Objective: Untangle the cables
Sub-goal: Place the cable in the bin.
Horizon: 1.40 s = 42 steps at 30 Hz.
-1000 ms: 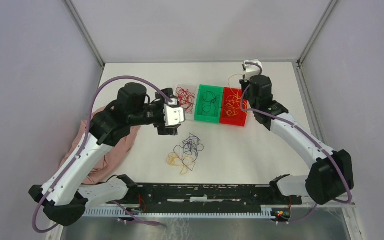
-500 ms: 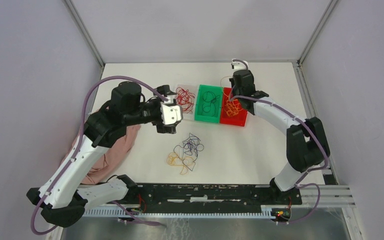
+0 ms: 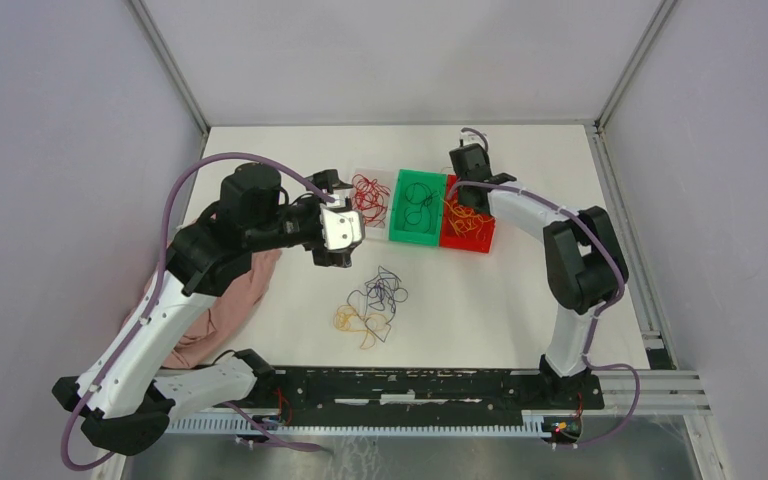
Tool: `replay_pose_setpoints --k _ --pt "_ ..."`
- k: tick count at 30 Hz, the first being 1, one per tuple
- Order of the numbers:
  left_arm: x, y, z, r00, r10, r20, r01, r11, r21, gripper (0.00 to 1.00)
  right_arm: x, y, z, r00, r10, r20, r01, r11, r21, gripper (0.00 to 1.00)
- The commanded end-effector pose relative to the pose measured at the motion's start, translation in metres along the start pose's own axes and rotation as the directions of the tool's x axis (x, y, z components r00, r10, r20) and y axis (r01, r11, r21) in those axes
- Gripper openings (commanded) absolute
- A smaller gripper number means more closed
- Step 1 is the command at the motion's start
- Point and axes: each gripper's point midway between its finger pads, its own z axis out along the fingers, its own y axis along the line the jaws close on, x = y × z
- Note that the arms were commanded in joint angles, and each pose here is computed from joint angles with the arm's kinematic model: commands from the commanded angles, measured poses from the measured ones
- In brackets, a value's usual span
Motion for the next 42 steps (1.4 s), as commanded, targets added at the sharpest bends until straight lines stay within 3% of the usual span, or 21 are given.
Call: replay_pose_setpoints --k 1,5,7,13,20,25,30,42 --pt "-0.024 0.018 -0.010 0.997 0.037 0.067 -0.033 0.997 -0.063 0.99 0.006 0.002 0.009 0.991 0.127 -0.050 -0.125 0.991 0.045 0.01" --pt "-0.025 0.018 -0.010 0.997 0.043 0.068 -0.039 0.997 -0.065 0.99 0.017 -0.005 0.009 0.985 0.153 -0.076 -0.146 0.985 0.095 0.14" --pt "-0.024 0.018 -0.009 0.997 0.043 0.065 -0.039 0.997 -0.062 0.99 0.014 -0.010 0.003 0.984 0.167 -0.058 -0.160 0.981 0.108 0.26" --pt "-0.024 0.017 -0.007 0.997 0.049 0.067 -0.045 0.998 -0.054 0.99 -0.009 -0.017 -0.024 0.980 0.200 0.017 -0.200 0.979 0.043 0.52" --pt "-0.027 0.018 -0.009 0.996 0.055 0.074 -0.051 0.997 -0.052 0.99 -0.041 -0.030 -0.054 0.976 0.210 0.054 -0.211 0.977 0.013 0.62" --pt "-0.028 0.018 -0.011 0.995 0.063 0.072 -0.059 0.997 -0.052 0.99 -0.056 -0.021 -0.065 0.968 0.233 0.089 -0.228 0.971 -0.068 0.62" --pt "-0.026 0.017 -0.010 0.996 0.063 0.068 -0.060 0.997 -0.045 0.99 -0.081 0.016 -0.065 0.969 0.223 0.104 -0.203 0.964 -0.174 0.63" --pt "-0.024 0.015 -0.011 0.998 0.024 0.053 -0.023 0.999 -0.035 0.99 -0.066 0.079 -0.016 0.997 0.000 0.073 0.005 0.997 -0.073 0.50"
